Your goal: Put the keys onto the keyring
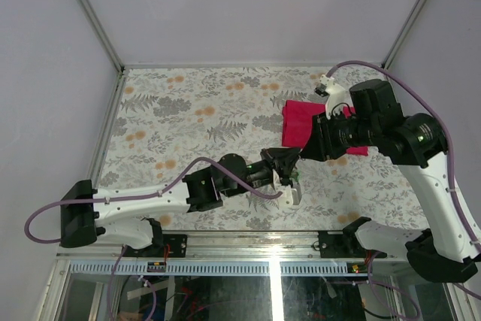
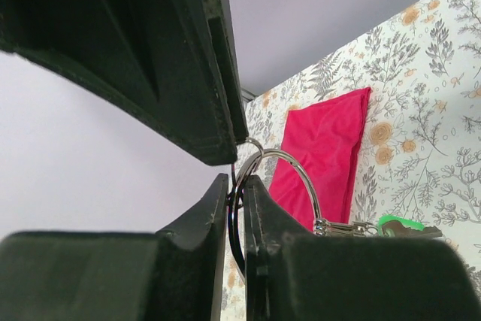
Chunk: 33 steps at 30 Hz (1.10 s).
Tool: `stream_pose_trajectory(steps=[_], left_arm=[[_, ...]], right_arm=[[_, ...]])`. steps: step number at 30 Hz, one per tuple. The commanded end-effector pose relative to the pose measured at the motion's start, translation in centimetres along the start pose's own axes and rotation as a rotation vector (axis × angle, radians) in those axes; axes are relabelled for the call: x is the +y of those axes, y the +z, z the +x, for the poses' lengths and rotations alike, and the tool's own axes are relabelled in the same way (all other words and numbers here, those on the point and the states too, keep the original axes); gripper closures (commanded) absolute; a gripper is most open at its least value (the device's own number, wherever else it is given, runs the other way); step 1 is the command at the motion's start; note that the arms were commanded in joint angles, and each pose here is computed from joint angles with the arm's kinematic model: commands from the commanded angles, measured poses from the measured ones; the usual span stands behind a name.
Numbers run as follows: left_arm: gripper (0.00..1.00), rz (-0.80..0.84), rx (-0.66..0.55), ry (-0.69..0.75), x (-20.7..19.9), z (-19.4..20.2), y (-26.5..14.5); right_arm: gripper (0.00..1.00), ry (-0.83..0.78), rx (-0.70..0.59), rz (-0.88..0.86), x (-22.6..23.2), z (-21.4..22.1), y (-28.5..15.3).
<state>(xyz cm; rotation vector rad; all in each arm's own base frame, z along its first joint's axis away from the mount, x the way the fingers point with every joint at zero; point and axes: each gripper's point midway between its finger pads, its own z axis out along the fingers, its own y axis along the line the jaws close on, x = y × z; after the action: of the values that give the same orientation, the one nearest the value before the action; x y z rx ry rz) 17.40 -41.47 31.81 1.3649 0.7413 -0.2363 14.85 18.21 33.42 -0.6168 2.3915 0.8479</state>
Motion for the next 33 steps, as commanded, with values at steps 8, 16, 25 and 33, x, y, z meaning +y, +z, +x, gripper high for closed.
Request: stream_pose_trajectory(steps=[8,16,25,33], left_arm=[[1.00,-0.174,-0.035,-0.293,3.7,-1.8,-1.7],[1.00,-0.200,-0.016,-0.457,3.9,-1.7,-2.4],[1.00,-0.228,-0.028,-0.577,3.8,-1.6,-3.3],[1.00,-0.261,-0.044,-0.640,4.3,-1.8,-3.7]], right_arm=[[0.47,-0.072,-0.310,0.054,0.1,-4.0,-2.5],[0.39,-0.069,-0.480,0.076,0.1,-5.4,-4.4],[0.37,-0.044,-0.573,0.036,0.6,-5.8,-4.9],[0.39,-0.053,-0.549,0.026,0.9,-6.0,-4.8]])
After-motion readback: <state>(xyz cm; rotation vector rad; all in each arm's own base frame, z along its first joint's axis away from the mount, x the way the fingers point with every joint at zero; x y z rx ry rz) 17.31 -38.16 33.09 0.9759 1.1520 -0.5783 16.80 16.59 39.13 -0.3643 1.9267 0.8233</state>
